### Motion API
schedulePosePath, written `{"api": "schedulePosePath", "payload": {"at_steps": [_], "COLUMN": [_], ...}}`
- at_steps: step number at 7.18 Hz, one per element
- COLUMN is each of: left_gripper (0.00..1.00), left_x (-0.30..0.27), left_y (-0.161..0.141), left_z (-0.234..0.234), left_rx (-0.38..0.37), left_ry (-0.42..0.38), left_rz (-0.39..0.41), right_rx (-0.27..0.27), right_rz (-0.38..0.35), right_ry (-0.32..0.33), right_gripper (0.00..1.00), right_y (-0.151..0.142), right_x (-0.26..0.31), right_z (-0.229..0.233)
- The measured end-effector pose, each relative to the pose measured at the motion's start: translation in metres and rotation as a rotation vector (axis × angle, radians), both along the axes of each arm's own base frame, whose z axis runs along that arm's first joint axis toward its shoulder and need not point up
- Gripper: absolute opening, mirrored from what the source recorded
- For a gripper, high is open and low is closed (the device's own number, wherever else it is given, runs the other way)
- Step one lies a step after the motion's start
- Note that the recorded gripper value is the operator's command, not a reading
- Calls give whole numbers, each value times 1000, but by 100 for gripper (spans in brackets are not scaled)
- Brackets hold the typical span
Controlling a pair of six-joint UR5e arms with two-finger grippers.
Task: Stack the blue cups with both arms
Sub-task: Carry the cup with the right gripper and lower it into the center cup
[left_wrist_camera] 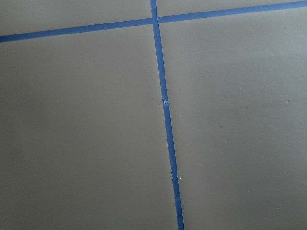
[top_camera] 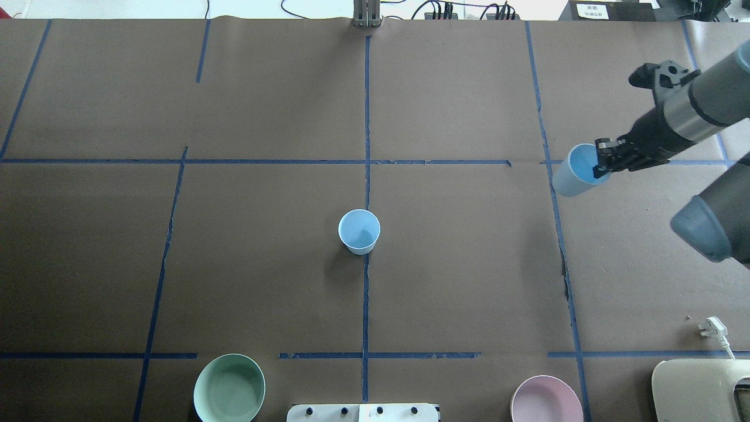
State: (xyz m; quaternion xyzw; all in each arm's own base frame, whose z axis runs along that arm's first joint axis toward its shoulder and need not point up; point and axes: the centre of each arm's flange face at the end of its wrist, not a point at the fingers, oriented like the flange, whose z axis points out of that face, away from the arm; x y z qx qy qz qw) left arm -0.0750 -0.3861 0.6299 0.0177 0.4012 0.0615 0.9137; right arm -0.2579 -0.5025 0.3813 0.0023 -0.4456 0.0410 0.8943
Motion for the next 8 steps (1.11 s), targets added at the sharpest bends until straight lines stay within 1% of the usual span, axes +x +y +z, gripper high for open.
{"api": "schedulePosePath", "payload": {"at_steps": [1, 2, 4, 5, 6, 8], "left_gripper": [100, 100, 100, 100, 100, 100], "left_x": [0, 0, 0, 0, 0, 1], "left_y": [0, 0, 0, -1, -1, -1], "left_z": [0, 0, -1, -2, -3, -3], "left_rx": [-1, -1, 2, -1, -6, -11], "left_ry": [0, 0, 0, 0, 1, 1], "left_rz": [0, 0, -1, -4, -10, -15], "right_rx": [-42, -78, -112, -122, -126, -120], "right_rz": [30, 59, 113, 138, 157, 179], "right_ry": [-15, -19, -7, -8, -6, 23], "right_gripper": [0, 0, 0, 0, 0, 0], "right_y": [-1, 7, 42, 63, 80, 97], "right_x": [-40, -85, -166, -197, -224, -266], "right_z": [-54, -106, -194, -221, -239, -249]}}
